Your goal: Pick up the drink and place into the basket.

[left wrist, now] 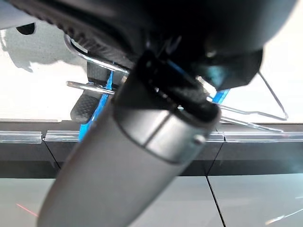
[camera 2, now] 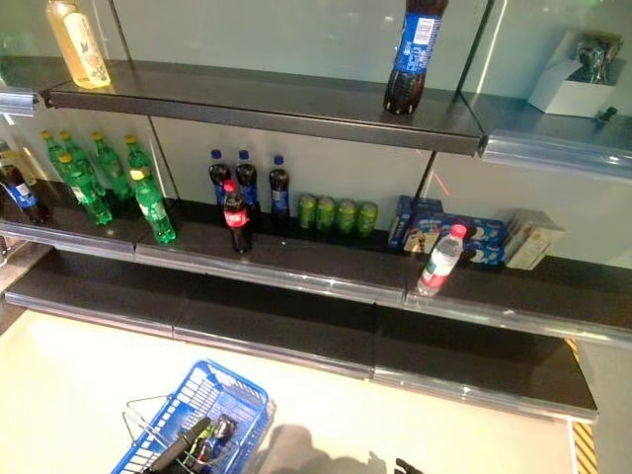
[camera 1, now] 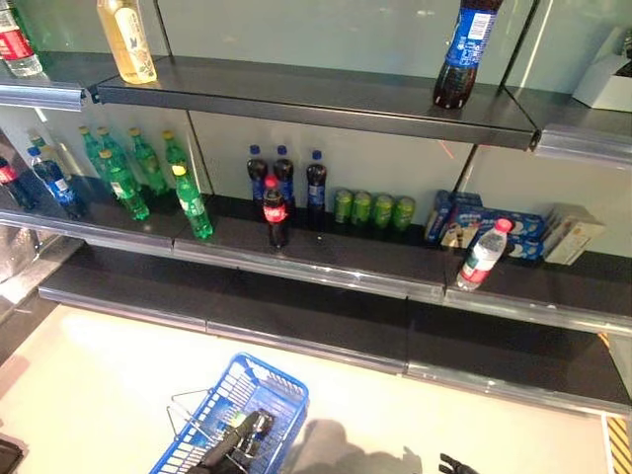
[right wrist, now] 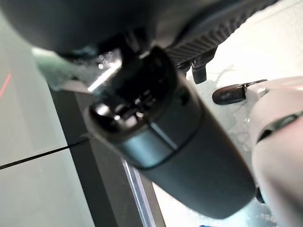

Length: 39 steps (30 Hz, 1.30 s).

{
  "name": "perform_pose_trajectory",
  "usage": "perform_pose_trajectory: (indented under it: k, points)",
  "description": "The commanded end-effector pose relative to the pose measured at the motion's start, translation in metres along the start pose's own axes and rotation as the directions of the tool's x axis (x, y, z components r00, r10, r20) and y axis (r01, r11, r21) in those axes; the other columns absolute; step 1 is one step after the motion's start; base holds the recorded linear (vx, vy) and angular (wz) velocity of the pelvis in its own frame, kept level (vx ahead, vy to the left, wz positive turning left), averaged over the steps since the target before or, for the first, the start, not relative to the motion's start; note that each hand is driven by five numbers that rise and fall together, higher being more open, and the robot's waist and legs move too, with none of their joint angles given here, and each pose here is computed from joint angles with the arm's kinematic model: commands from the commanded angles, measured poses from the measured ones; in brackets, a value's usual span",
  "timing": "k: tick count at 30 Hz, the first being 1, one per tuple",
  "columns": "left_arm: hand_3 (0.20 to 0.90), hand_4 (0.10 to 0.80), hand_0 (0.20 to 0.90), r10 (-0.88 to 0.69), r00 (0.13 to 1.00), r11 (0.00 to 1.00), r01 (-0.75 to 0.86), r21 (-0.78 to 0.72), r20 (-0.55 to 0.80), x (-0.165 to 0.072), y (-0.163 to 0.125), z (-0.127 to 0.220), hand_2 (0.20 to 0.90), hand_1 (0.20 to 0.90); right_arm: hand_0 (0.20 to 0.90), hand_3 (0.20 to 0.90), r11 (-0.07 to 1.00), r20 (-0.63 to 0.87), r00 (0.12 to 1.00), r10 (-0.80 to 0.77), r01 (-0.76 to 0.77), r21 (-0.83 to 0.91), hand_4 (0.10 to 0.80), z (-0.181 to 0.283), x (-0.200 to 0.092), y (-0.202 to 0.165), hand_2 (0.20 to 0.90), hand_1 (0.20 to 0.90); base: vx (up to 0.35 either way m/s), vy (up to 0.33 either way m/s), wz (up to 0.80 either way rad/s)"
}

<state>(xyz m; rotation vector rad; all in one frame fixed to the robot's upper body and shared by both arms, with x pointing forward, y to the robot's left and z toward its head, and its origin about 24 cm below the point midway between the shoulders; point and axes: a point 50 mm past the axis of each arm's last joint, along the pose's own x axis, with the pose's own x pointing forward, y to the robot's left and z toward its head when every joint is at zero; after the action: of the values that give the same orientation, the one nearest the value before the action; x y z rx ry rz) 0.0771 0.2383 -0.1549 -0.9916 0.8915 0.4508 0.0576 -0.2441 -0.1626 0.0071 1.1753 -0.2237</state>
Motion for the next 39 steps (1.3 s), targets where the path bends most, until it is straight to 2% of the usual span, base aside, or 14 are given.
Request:
perform_pose_trajectory:
  k: [1, 6, 10, 15, 21, 27, 32, 36, 39]
  points:
    - [0.2, 0.1, 0.3, -0.37, 0.923, 0.928, 0.364, 0.073, 0.102, 0.022, -0.074, 0.035, 0.3, 0.3, 0.9, 0.9, 0.997, 0.096, 0.994, -0.049, 0.054, -0.047, 0.8, 0.035, 0.004, -0.017, 0.9, 0.9, -0.008, -0.051, 0.0]
    - [0.2, 0.1, 0.3, -0.394, 0.914, 0.919, 0.389, 0.062, 0.1, 0.022, -0.076, 0.028, 0.3, 0.3, 0.9, 0.9, 0.993, 0.117, 0.993, -0.034, 0.046, -0.106, 0.8, 0.045, 0.005, -0.017, 0.9, 0.9, 0.01, -0.038, 0.01]
    - [0.2, 0.1, 0.3, -0.418, 0.908, 0.906, 0.414, 0.092, 0.034, 0.025, -0.082, 0.017, 0.3, 0.3, 0.9, 0.9, 0.992, 0.129, 0.99, -0.063, 0.076, -0.096, 0.8, 0.044, 0.005, -0.018, 0.9, 0.9, -0.026, 0.032, 0.3]
    - [0.2, 0.1, 0.3, -0.448, 0.894, 0.888, 0.446, 0.109, -0.004, 0.027, -0.092, 0.015, 0.3, 0.3, 0.9, 0.9, 0.993, 0.124, 0.989, -0.074, 0.084, -0.077, 0.8, 0.042, 0.004, -0.022, 0.9, 0.9, 0.007, 0.128, 1.17]
    - [0.2, 0.1, 0.3, -0.459, 0.888, 0.883, 0.458, 0.102, -0.018, 0.025, -0.088, 0.013, 0.3, 0.3, 0.9, 0.9, 0.988, 0.128, 0.991, -0.05, 0.068, -0.138, 0.8, 0.035, 0.001, -0.028, 0.9, 0.9, 0.086, 0.284, 0.75]
    - [0.2, 0.1, 0.3, -0.45, 0.893, 0.884, 0.447, 0.138, -0.011, 0.024, -0.092, 0.023, 0.3, 0.3, 0.9, 0.9, 0.984, 0.194, 0.981, 0.004, 0.031, -0.177, 0.8, 0.062, 0.005, -0.016, 0.9, 0.9, 0.009, 0.198, 0.59]
    - [0.2, 0.1, 0.3, -0.458, 0.887, 0.858, 0.46, 0.227, -0.063, 0.028, -0.106, 0.029, 0.3, 0.3, 0.9, 0.9, 0.993, 0.18, 0.984, -0.011, 0.032, -0.115, 0.8, 0.061, 0.006, -0.014, 0.9, 0.9, 0.013, -0.056, 1.0]
    - [0.2, 0.1, 0.3, -0.488, 0.862, 0.81, 0.505, 0.298, -0.137, 0.031, -0.122, 0.023, 0.3, 0.3, 0.9, 0.9, 0.997, 0.132, 0.989, -0.063, 0.069, -0.046, 0.8, 0.037, 0.003, -0.019, 0.9, 0.9, 0.119, -0.1, 1.44]
    - [0.2, 0.1, 0.3, -0.523, 0.841, 0.784, 0.538, 0.31, -0.139, 0.031, -0.128, 0.023, 0.3, 0.3, 0.9, 0.9, 0.996, 0.136, 0.989, -0.058, 0.067, -0.063, 0.8, 0.038, 0.003, -0.016, 0.9, 0.9, 0.148, 0.022, 1.3]
